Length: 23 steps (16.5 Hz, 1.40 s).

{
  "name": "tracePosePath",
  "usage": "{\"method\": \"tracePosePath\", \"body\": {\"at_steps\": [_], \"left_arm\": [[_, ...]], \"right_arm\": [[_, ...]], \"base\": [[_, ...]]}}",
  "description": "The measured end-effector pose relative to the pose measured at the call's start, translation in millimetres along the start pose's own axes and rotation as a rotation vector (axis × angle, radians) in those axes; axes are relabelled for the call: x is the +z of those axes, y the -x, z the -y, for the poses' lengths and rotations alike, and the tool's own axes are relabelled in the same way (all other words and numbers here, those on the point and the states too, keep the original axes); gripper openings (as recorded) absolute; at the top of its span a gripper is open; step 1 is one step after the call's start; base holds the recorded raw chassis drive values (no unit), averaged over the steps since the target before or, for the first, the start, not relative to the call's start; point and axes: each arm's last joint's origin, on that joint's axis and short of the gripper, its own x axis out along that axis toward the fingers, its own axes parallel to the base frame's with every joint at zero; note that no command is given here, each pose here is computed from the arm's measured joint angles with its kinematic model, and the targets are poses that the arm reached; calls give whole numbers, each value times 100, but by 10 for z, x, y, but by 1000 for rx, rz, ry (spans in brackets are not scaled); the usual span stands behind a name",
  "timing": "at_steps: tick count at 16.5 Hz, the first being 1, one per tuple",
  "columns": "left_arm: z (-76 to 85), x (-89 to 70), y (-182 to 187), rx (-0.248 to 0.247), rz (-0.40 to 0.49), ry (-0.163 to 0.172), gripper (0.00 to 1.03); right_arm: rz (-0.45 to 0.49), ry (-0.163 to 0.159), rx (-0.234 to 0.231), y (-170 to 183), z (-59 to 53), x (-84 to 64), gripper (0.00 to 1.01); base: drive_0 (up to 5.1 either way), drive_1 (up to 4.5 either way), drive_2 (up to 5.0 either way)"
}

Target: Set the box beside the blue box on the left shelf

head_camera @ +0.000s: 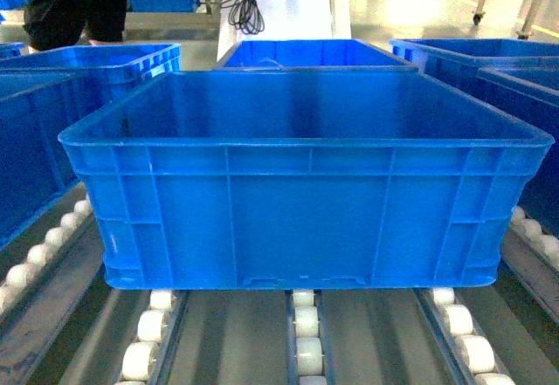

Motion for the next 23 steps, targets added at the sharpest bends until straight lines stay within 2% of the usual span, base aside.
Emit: {"method": "tracePosePath", "body": {"at_steps": [1, 2, 4, 5, 6, 12, 13, 14, 23], "left_arm": [[1, 57, 18, -1, 57, -1, 2], [0, 19, 15, 1, 25, -2, 2], [0, 27, 16, -1, 33, -2, 2], [0, 27, 16, -1, 33, -2, 2], [0, 28, 16, -1, 34, -2, 12], [0, 26, 16, 0, 32, -2, 91], [0, 26, 16, 0, 32, -4, 100], [0, 26, 16, 0, 32, -4, 98], [0, 26, 16, 0, 32, -4, 98]], "right_arm": [[0, 0, 0, 12, 0, -1, 1], [1, 0, 3, 26, -3, -1, 1], [-42, 0, 6, 90, -6, -52, 1], [3, 0, 5, 145, -5, -22, 1], [-3, 0, 5, 144, -5, -25, 12], [-11, 0, 5, 143, -5, -36, 91], [-11, -1, 5, 143, -5, -36, 100], [-11, -1, 5, 143, -5, -36, 97], [-11, -1, 5, 143, -5, -36, 98]], "base": [[0, 0, 0], [0, 0, 0], [0, 0, 0], [0, 0, 0], [0, 0, 0], [0, 0, 0], [0, 0, 0], [0, 0, 0], [0, 0, 0]]}}
